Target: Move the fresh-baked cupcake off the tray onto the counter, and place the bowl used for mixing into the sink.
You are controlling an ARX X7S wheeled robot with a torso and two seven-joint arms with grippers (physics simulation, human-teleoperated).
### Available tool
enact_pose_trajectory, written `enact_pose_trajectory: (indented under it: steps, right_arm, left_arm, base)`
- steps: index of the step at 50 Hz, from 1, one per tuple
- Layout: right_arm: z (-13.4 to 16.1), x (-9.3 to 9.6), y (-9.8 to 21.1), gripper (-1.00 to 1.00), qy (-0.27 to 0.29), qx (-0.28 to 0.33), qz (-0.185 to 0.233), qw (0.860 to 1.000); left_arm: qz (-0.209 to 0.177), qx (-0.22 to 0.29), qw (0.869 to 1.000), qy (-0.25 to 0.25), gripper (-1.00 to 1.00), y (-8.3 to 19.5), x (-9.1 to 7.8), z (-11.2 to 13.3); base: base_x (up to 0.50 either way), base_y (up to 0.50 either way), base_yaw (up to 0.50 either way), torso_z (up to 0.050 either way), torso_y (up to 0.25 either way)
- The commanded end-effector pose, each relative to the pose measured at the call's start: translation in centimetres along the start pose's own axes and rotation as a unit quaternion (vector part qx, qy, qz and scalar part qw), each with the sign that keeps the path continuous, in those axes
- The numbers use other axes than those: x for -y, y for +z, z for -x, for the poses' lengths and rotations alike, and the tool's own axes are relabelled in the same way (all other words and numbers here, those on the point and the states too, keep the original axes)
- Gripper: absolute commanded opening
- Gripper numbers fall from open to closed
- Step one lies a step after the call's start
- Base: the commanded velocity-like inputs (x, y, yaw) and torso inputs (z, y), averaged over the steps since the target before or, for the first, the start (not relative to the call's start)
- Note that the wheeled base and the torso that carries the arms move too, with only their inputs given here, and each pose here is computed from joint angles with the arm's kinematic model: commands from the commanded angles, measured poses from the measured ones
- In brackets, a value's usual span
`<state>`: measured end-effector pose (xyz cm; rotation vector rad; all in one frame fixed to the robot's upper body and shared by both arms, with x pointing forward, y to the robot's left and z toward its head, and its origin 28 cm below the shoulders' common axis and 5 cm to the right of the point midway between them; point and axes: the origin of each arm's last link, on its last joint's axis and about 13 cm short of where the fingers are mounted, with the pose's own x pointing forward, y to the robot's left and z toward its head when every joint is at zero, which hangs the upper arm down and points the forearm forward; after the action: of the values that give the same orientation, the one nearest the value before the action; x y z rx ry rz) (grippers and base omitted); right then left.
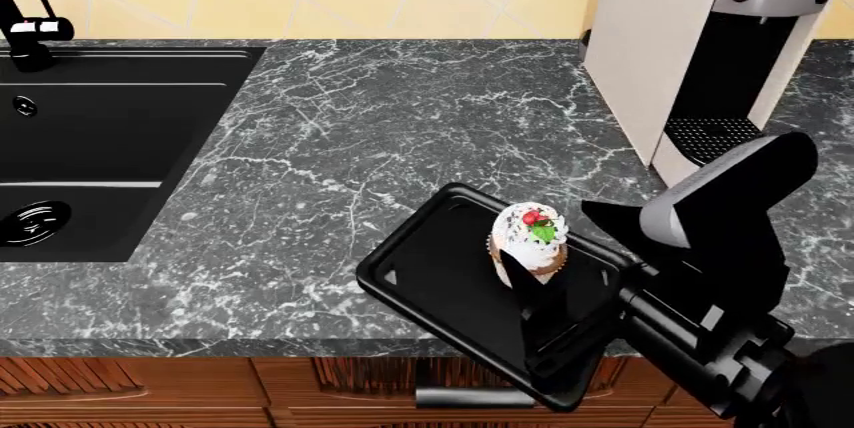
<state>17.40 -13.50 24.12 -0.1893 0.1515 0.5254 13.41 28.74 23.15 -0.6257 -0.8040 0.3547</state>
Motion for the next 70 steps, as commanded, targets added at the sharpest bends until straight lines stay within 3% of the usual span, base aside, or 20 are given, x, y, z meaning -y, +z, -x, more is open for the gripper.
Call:
enact_pose_trajectory:
  steps: [1, 70]
  right_arm:
    - [-0.4, 0.4, -0.7, 1.0, -0.003, -0.008, -0.004, 1.0]
    - [-3.1, 1.1, -4.1, 1.0, -0.016, -0.054, -0.011, 0.998]
  left_arm:
    - [-0.001, -0.001, 1.0, -0.001, 1.0, -0.1, 0.0, 0.0]
    - [-0.002, -0.002, 1.0, -0.003, 1.0, -0.1, 0.1, 0.0]
  base:
    - [0.0, 0.0, 0.0, 0.0, 0.0]
    - [0.0, 0.0, 0.0, 0.0, 0.0]
